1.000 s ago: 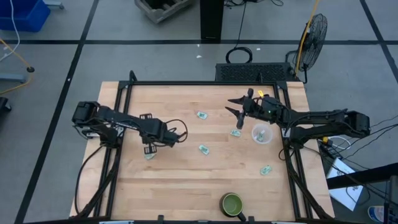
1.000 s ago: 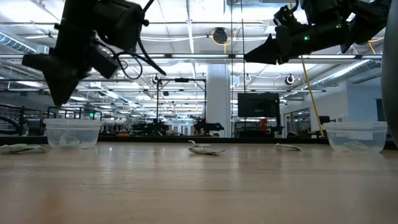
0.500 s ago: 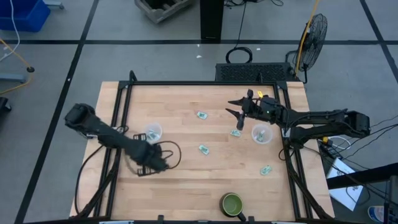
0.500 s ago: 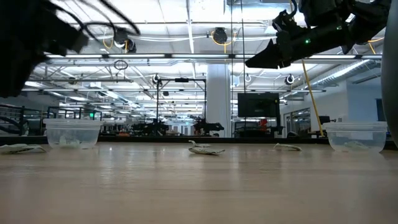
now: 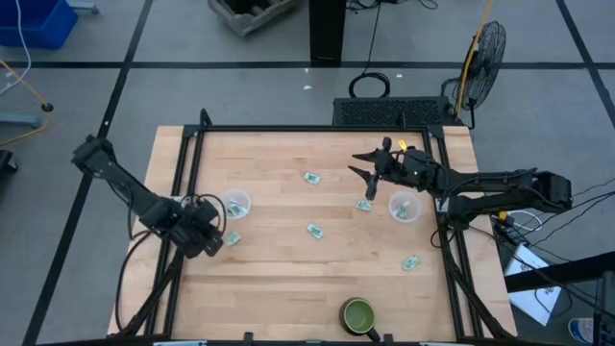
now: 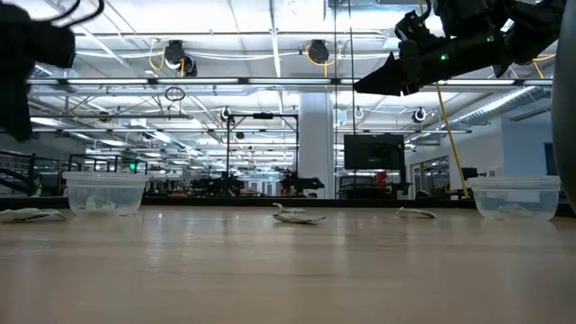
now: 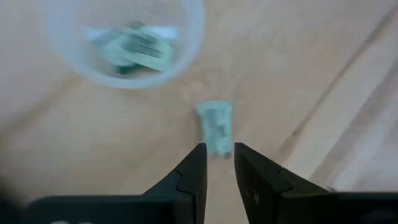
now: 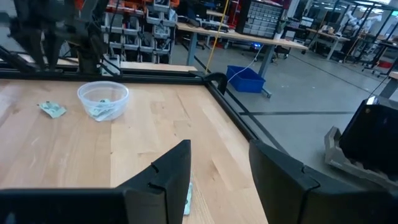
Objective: Pick and place Stevia / Truvia into bins
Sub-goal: Put the stevia packet into the left transparent container
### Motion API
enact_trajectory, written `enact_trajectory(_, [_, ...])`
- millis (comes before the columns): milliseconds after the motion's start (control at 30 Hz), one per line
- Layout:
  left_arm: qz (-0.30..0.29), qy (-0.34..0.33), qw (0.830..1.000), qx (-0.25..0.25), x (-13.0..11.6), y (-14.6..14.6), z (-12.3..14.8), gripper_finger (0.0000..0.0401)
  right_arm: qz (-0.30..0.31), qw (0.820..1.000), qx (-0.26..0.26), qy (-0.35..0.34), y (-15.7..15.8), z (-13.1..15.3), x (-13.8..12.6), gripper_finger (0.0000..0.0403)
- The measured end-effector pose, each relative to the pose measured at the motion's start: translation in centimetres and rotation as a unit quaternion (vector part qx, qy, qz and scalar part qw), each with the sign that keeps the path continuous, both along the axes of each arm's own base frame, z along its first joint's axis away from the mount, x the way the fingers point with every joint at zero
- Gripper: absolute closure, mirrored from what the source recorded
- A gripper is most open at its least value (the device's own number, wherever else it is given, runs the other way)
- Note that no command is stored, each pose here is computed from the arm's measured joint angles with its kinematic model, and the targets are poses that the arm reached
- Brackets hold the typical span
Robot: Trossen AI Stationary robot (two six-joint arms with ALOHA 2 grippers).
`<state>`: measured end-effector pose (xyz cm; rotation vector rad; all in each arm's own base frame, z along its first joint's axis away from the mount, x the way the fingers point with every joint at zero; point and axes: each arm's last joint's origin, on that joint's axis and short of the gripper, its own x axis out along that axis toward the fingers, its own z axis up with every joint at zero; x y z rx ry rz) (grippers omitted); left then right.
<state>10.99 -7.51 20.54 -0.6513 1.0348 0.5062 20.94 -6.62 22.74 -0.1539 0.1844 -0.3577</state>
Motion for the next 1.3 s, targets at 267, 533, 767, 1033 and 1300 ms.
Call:
enact_trajectory(267, [-0.015,-0.018,0.998,-0.052,-0.2,0.3,-5.9,0.0316,0.000,1.000,-0.002,0.001,0.0,0.0,0.0,0.0247])
enact_trajectory(533, [-0.012,-0.002,1.000,-0.028,-0.4,1.1,-6.9,0.0316,0.000,1.000,-0.003,-0.004,0.0,0.1,0.0,0.0247])
enact_trajectory(767, [-0.012,-0.010,1.000,-0.015,-0.1,1.2,-6.9,0.0316,0.000,1.000,-0.004,-0.007,0.0,0.1,0.0,0.0247])
enact_trajectory(1033, [-0.036,0.013,0.999,-0.013,0.6,0.7,-7.7,0.0316,0.000,1.000,-0.004,-0.006,0.0,0.1,0.0,0.0247])
enact_trajectory(1300, [-0.039,0.038,0.999,-0.005,0.5,0.7,-8.0,0.0316,0.000,1.000,-0.004,-0.007,0.0,0.1,0.0,0.0247])
